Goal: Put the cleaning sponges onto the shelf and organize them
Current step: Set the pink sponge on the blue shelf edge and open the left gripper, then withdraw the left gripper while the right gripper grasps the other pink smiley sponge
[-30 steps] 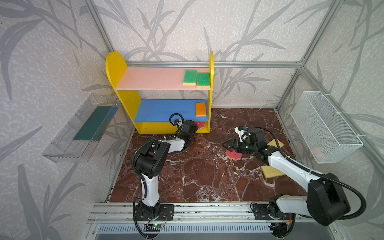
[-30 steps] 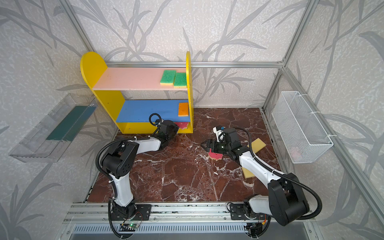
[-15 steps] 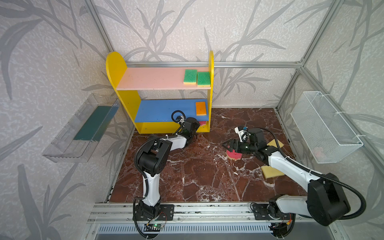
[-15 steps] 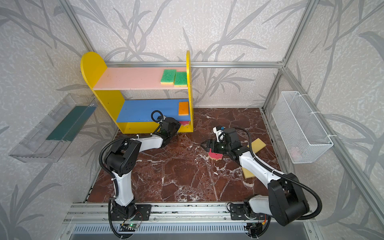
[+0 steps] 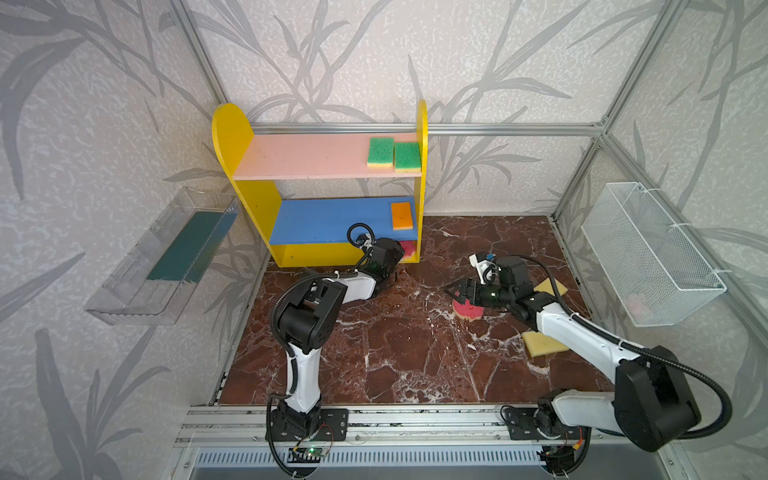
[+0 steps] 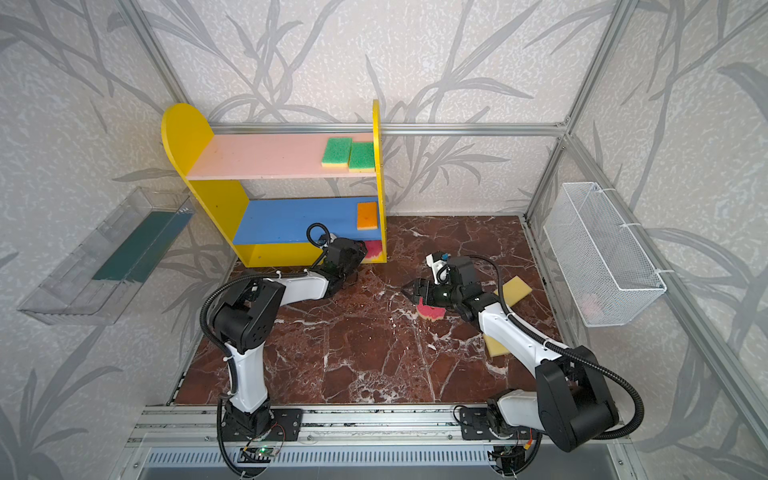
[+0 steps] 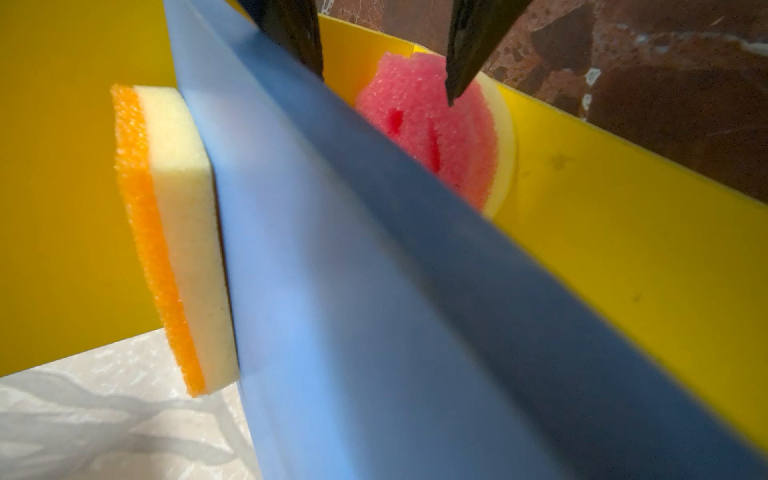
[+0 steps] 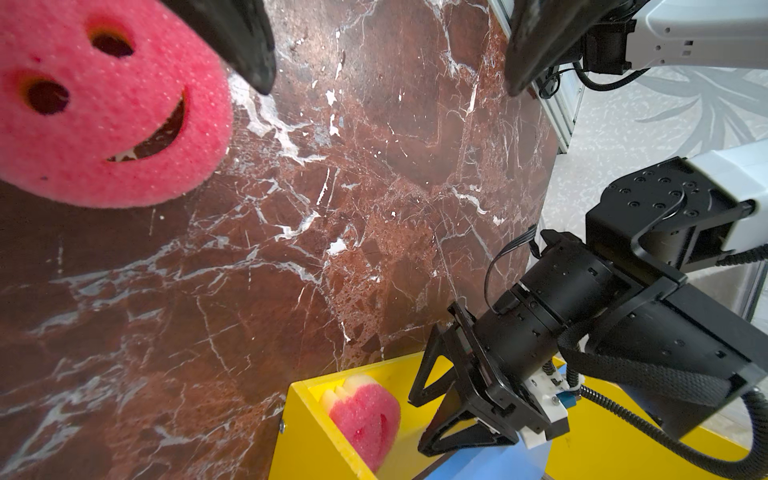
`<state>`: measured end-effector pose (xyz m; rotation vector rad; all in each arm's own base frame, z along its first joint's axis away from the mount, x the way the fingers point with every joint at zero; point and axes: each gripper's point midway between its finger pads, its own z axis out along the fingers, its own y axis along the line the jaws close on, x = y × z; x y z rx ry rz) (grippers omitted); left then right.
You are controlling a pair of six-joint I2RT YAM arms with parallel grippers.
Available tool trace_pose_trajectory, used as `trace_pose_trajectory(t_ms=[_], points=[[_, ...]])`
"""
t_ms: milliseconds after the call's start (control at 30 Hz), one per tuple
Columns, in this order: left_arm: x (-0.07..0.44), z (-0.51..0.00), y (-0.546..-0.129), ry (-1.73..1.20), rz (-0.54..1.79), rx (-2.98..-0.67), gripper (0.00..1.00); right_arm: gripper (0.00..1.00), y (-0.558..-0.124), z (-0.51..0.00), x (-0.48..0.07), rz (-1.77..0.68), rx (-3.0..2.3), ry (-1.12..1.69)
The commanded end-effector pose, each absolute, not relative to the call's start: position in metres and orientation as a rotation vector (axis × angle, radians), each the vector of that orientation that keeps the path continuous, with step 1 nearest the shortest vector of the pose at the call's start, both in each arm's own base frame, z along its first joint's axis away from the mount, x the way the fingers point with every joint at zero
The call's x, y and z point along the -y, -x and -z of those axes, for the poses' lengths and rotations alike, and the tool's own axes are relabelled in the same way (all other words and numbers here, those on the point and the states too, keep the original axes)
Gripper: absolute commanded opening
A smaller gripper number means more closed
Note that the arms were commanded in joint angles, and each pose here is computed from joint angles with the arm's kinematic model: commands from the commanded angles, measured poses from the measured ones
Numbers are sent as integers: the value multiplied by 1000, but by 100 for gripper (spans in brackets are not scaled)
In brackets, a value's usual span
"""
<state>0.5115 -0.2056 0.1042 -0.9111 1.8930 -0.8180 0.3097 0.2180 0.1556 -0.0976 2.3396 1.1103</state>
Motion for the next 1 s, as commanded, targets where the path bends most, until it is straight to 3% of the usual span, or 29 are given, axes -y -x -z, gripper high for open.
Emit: trace_pose_trajectory(t_ms=[0,367,500,733,967], points=[[207,-80,-498,944,822,-1971,60,84,-310,-164,-214,-1083,-2306,117],[209,-93,-457,838,783,-2008,96,79,-321,-145,-176,-952,-2397,-67],[216,-93,-432,751,760,-2069,99,78,-327,-130,-155,-887,-2456,-136],[218,-97,-379,566,660,-2180,99,51,-332,-100,-120,-816,-2547,-264],[212,-89,-330,487,690,-2246,99,49,-328,-64,-107,-760,-2628,-329]])
